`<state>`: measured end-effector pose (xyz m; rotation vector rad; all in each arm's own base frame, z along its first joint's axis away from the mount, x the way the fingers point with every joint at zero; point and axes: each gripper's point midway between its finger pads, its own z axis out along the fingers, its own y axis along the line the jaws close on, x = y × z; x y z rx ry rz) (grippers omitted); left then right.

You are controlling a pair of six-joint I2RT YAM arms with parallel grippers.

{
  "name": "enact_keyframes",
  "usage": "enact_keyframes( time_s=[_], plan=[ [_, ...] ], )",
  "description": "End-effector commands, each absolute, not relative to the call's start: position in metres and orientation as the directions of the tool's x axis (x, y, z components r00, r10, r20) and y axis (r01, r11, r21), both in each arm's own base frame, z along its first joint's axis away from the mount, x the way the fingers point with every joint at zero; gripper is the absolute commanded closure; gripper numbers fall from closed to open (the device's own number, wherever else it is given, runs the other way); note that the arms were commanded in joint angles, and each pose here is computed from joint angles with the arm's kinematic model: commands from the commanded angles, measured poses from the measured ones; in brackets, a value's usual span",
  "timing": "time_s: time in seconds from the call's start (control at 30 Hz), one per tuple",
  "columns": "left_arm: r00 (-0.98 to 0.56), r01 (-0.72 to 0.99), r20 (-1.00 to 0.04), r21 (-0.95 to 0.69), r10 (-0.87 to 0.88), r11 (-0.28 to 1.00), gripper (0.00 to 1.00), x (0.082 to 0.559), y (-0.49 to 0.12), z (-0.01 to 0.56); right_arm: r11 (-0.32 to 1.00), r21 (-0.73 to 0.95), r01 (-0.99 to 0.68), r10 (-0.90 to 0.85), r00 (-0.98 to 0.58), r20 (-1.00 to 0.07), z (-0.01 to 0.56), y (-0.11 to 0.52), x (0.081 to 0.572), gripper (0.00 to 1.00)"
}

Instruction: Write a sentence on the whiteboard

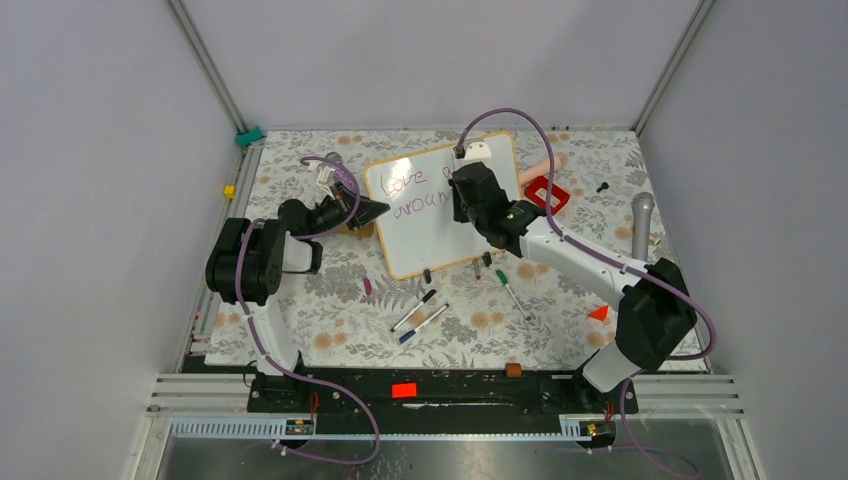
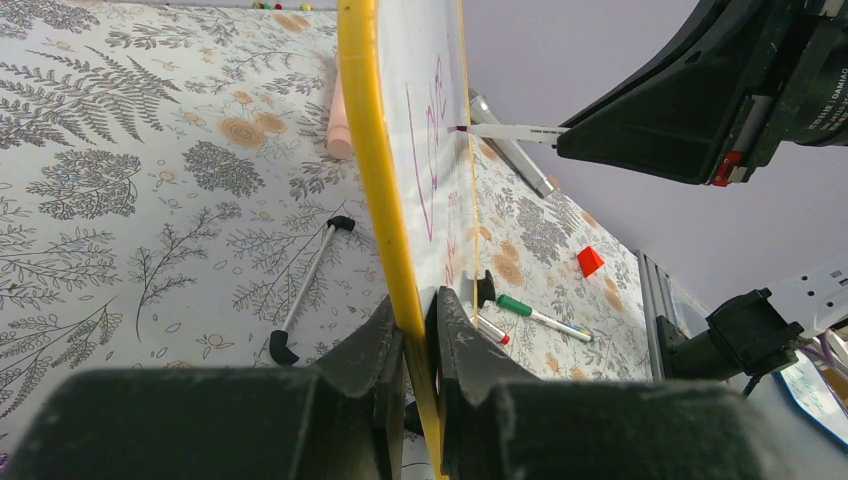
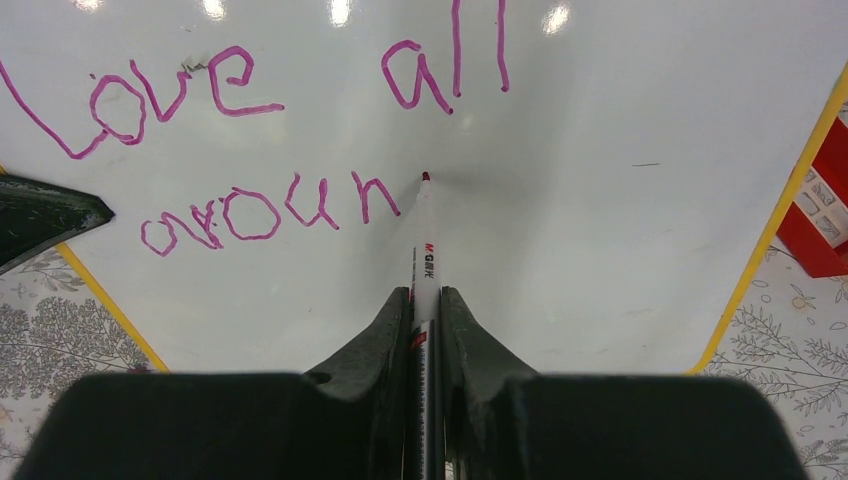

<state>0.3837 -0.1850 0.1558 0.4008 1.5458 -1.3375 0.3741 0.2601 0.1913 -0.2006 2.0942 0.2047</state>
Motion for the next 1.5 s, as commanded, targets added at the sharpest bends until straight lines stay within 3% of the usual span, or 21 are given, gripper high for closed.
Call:
enact_keyframes(
  time_s=[0.0,0.8,1.47],
  plan=[
    [-0.358,0.840,-0.899,-0.428,-0.252,0.334,1.00,0.378,-0.184,0.134,0.972,0.088,-0.219,-0.031,-0.486,-0.873,0.206,0.264,0.383,1.00],
    [-0.361,0.839,-0.898,-0.430,-0.252,0.333,1.00,0.377,-0.185,0.134,0.958,0.081,-0.276,-0.090,-0.554,-0.828,0.185,0.268,0.368,1.00],
    [-0.359,0.840,-0.899,-0.428,-0.251,0.333,1.00,0.377,-0.185,0.134,0.980,0.024,-0.199,-0.085,-0.524,-0.848,0.194,0.255,0.382,1.00]
  ],
)
